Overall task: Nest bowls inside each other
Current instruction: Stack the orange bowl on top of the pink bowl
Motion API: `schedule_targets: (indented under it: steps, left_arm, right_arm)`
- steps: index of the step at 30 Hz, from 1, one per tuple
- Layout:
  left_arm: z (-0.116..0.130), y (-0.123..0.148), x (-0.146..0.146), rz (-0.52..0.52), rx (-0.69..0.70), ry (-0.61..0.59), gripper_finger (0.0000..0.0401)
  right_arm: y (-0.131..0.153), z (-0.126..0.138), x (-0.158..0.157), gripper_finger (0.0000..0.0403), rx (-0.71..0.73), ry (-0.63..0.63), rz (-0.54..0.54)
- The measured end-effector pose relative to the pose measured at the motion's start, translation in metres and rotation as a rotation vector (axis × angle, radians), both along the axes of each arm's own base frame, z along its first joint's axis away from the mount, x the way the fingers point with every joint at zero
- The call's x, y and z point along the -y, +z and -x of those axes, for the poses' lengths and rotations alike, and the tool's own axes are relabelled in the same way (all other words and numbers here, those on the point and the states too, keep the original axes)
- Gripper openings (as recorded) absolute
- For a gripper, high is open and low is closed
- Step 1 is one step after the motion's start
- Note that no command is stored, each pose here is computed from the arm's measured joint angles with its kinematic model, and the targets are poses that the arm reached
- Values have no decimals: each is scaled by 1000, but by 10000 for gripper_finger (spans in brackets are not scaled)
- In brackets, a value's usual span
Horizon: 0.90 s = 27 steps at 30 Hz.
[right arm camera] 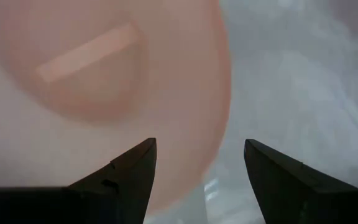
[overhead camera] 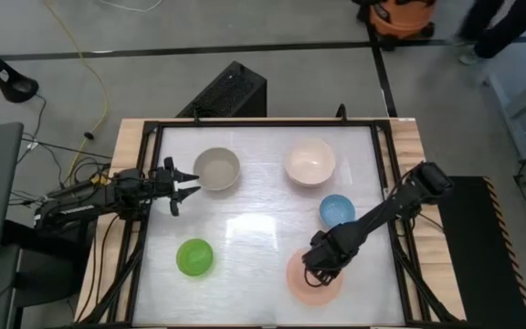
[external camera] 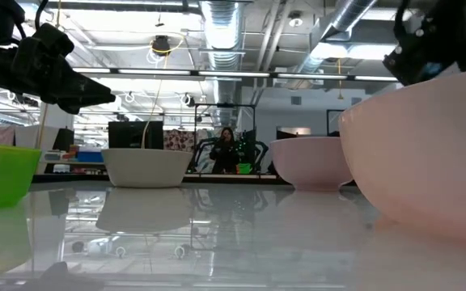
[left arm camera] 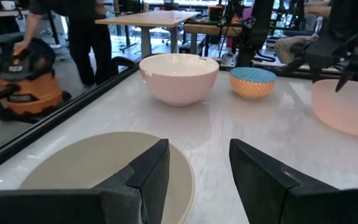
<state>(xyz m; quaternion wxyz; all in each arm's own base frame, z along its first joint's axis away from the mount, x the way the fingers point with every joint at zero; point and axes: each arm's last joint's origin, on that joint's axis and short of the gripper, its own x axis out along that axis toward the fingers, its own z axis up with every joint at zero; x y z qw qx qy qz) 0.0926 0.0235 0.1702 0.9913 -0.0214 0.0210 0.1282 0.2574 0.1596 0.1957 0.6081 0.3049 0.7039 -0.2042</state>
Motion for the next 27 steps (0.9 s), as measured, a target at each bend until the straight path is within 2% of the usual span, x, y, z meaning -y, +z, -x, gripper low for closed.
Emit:
schedule_targets:
  steps: [4, 7, 16, 20, 27]
  left_arm:
    - [0, 0, 0, 0, 0, 0, 158]
    - [0, 0, 0, 0, 0, 0, 158]
    - [0, 0, 0, 0, 0, 0, 158]
    - [0, 0, 0, 0, 0, 0, 158]
    - [0, 0, 0, 0, 0, 0, 158]
  right_arm:
    - [-10, 2, 0, 255, 93, -5, 9]
    - [-14, 5, 3, 222, 90, -5, 18]
    - [-6, 8, 13, 20, 131, 58, 27]
    - [12, 11, 26, 20, 192, 19, 21]
    - [66, 22, 58, 7, 428, -19, -39]
